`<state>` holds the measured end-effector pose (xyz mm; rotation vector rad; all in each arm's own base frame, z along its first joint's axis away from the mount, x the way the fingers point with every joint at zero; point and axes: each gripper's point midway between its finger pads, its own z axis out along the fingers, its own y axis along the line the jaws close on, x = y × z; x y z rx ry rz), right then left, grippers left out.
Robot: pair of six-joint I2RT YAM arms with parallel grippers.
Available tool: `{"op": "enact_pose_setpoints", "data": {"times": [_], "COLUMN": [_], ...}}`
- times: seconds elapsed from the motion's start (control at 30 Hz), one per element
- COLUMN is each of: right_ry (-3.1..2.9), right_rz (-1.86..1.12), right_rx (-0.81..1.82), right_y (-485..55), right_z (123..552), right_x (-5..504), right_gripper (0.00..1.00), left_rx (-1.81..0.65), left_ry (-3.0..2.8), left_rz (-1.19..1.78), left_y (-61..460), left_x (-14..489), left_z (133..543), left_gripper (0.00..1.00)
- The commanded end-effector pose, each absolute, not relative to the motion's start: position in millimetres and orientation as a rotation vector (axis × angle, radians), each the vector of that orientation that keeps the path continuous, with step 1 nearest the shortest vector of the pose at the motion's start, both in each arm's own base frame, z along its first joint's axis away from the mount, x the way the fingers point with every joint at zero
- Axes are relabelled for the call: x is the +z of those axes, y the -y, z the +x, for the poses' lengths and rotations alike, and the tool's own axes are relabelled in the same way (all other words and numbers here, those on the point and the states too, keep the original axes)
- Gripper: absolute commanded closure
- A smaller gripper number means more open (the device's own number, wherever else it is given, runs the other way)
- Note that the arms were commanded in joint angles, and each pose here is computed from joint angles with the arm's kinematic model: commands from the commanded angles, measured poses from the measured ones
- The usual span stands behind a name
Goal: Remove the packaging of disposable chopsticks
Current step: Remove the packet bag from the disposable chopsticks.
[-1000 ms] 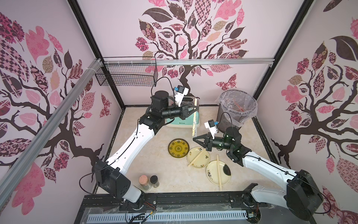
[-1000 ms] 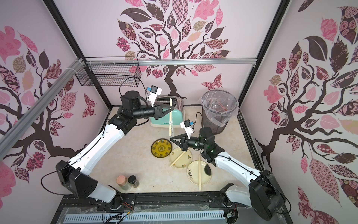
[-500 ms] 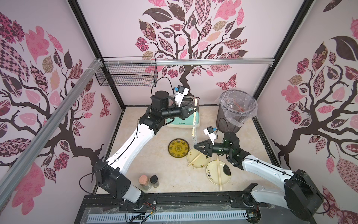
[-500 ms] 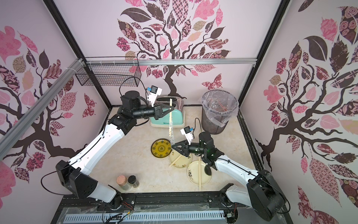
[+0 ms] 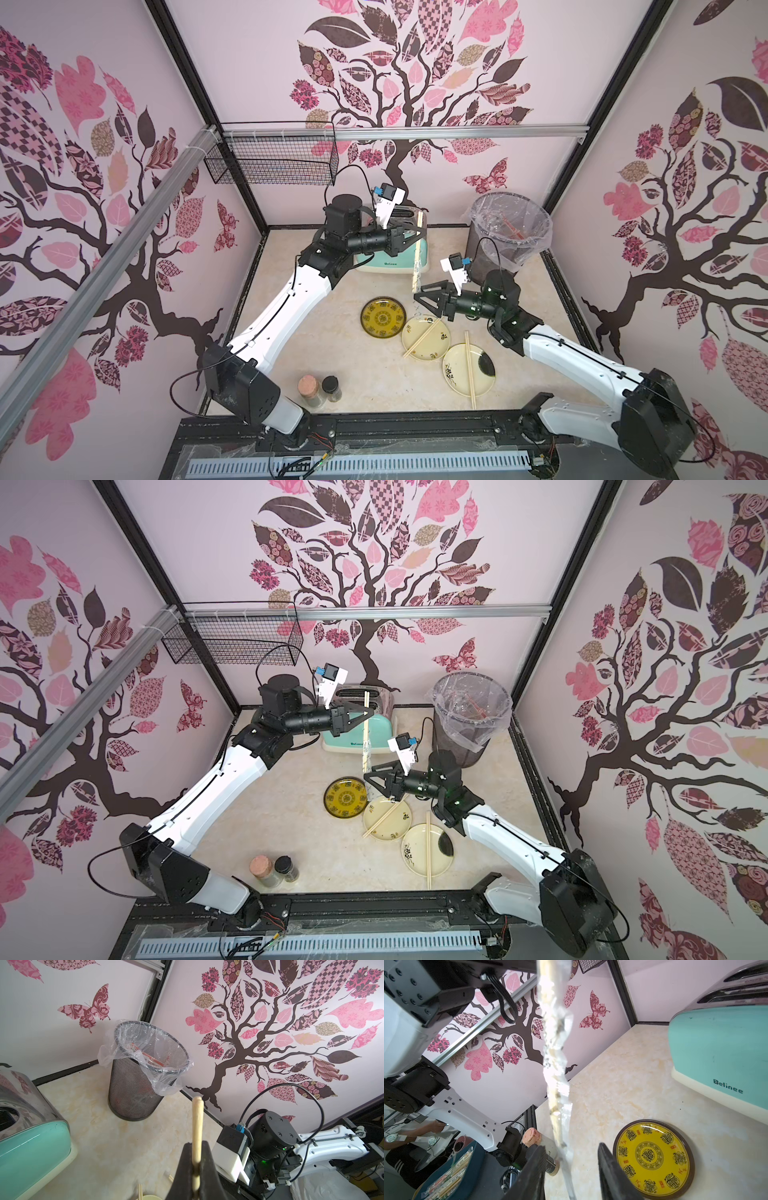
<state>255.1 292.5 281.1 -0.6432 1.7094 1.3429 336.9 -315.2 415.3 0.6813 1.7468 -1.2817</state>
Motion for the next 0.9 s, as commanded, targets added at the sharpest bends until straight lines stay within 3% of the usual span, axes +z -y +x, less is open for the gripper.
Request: {"op": "enact_pose_setpoints", "data": {"times": [0.0,0.2,0.4,0.63,0.87], "right_ry": [-1.696,-1.738,-1.791,-1.808,-1.742], "right_rz": [-0.642,-0.644,-0.652,-0.626,-0.651], "right_rx": [1.362,1.401,1.435,1.418,1.410], "right_y": [-296,-296,-292,-286,-292], "right_z": [257,249,234,232,239], "right_x": [286,267,241,234,260], "right_gripper": [0.65,0.90,1.00,0.99,0.88], "left_rx": [-1.299,-1.297,-1.294,-1.296,-1.300], "left_ry": [-1.721,-1.716,-1.716,-1.723,-1.726], "left_rz": [0.690,0.688,0.688,0.689,0.683], "left_y": [313,313,314,315,314], "left_x": [422,423,423,421,419], "left_z": [332,333,334,336,335], "left_gripper": [1.00,1.00,1.00,1.00,1.00]}}
